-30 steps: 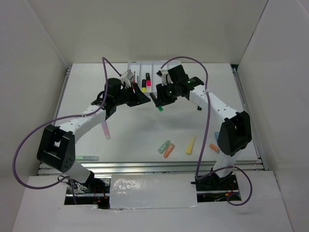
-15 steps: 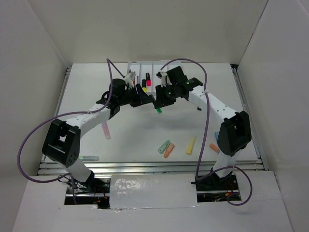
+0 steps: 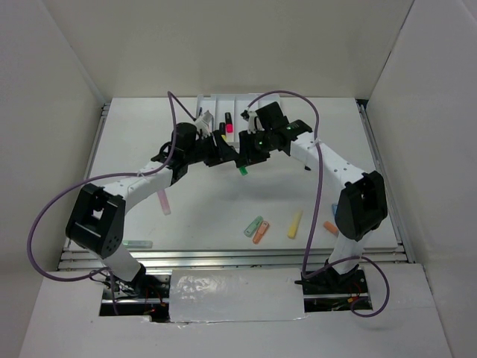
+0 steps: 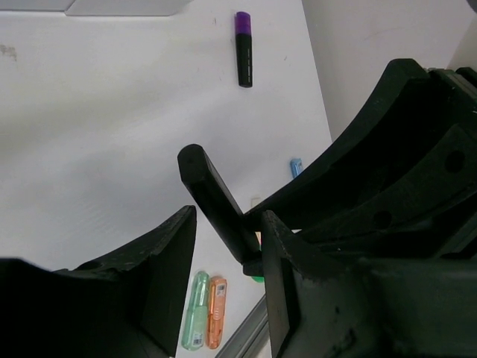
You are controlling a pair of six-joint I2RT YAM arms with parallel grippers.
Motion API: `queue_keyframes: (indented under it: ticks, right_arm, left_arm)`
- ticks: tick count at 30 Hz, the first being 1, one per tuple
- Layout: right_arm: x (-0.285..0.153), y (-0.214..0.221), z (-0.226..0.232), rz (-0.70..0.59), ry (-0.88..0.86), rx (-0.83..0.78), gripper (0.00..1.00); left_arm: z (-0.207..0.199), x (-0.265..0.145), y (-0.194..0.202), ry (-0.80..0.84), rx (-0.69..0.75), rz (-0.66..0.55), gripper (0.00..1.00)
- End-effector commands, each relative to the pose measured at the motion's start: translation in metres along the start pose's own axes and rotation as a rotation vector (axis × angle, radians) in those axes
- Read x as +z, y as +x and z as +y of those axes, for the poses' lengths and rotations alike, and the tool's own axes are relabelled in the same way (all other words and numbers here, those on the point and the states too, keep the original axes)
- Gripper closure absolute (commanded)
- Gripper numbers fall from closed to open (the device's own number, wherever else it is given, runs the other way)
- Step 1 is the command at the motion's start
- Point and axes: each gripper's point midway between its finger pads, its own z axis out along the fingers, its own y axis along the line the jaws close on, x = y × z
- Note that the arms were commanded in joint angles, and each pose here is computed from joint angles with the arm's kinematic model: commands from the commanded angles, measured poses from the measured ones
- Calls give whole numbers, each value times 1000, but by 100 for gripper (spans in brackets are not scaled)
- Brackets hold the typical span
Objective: Sort the stationery into containers
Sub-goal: Pick up the pen from the center of the board, then place the pen in the storage box.
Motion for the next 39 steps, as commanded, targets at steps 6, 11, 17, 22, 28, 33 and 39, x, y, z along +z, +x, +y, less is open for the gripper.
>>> queue_keyframes:
  ticks: [6, 11, 17, 22, 28, 33, 39]
  right_arm:
    - [-9, -27, 27, -80, -76, -31, 100]
    - [-10, -21, 27, -71, -93, -40, 100]
    - [-18, -19, 23, -72, -100, -50, 58]
    - [-32, -12, -6, -88, -69, -9, 42]
    - [-62, -11, -55, -146, 17, 52, 38]
    - [-74, -5, -88, -168, 61, 120, 38]
    - [-86, 0, -114, -193, 82, 185, 38]
  left_arm:
    - [-10, 10, 15, 53, -8, 30, 62]
    - [-13, 12, 11, 63, -3, 26, 85]
    - [-7, 11, -3, 24, 43, 10, 100]
    - [22, 2, -32, -91, 113, -19, 100]
    - [57, 1, -82, -230, 217, -60, 100]
    - [84, 21, -137, -324, 308, -94, 100]
    - [123, 49, -185, -397, 361, -116, 100]
